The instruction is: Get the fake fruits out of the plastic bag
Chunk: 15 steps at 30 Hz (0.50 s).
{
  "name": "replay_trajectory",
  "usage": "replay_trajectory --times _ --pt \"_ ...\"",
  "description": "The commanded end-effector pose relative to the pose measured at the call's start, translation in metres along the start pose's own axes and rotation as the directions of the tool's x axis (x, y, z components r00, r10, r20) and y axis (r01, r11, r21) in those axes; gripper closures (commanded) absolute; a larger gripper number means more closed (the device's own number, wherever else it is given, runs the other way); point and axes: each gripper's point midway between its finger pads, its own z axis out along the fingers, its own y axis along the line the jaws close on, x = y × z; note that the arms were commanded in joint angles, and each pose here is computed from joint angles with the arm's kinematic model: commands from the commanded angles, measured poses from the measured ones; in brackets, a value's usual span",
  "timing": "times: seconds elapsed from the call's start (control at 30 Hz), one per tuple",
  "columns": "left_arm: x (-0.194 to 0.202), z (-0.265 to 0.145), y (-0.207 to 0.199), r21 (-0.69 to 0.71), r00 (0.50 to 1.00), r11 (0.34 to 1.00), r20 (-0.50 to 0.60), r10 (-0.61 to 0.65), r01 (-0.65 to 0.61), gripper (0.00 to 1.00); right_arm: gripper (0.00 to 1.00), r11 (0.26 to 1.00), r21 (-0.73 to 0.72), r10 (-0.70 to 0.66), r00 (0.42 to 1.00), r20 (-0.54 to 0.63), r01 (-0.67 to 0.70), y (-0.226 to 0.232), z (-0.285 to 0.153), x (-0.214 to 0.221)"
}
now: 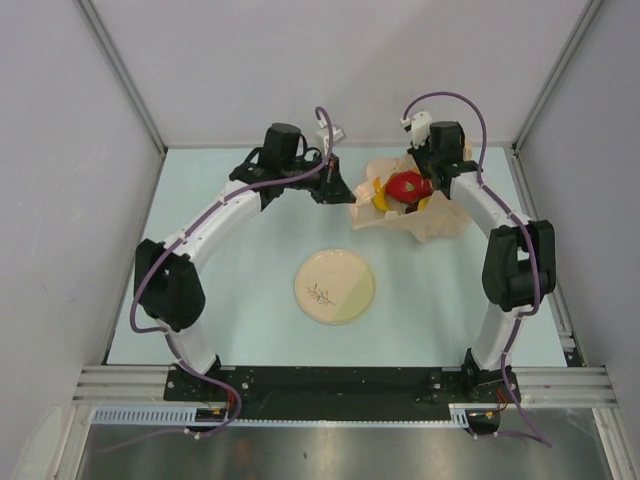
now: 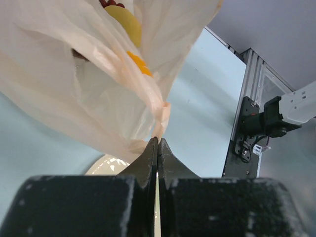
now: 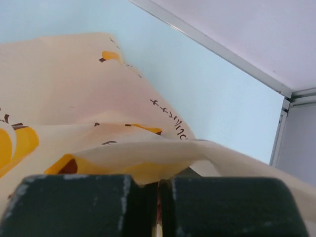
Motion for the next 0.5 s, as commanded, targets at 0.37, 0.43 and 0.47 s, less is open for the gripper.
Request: replay_trajectory --times 0.37,0.43,0.47 --pt "-0.015 0.009 -0.001 0.020 0.999 0.999 0.011 0.046 -0.046 0.96 0.66 0.976 -0.211 0.046 0.997 -0.057 -0.057 0.095 -0.048 0.021" --pt "-0.017 0.011 -0.002 0.025 0.999 0.999 0.013 0.039 -0.039 0.96 0.66 0.976 -0.209 0.054 0.996 -0.069 -0.068 0.099 -0.041 0.025" --pt "-0.017 0.012 -0.002 0.026 0.999 0.999 0.012 0.039 -0.040 0.96 0.66 0.981 -0.184 0.054 0.996 -0.074 -0.067 0.096 -0.038 0.027"
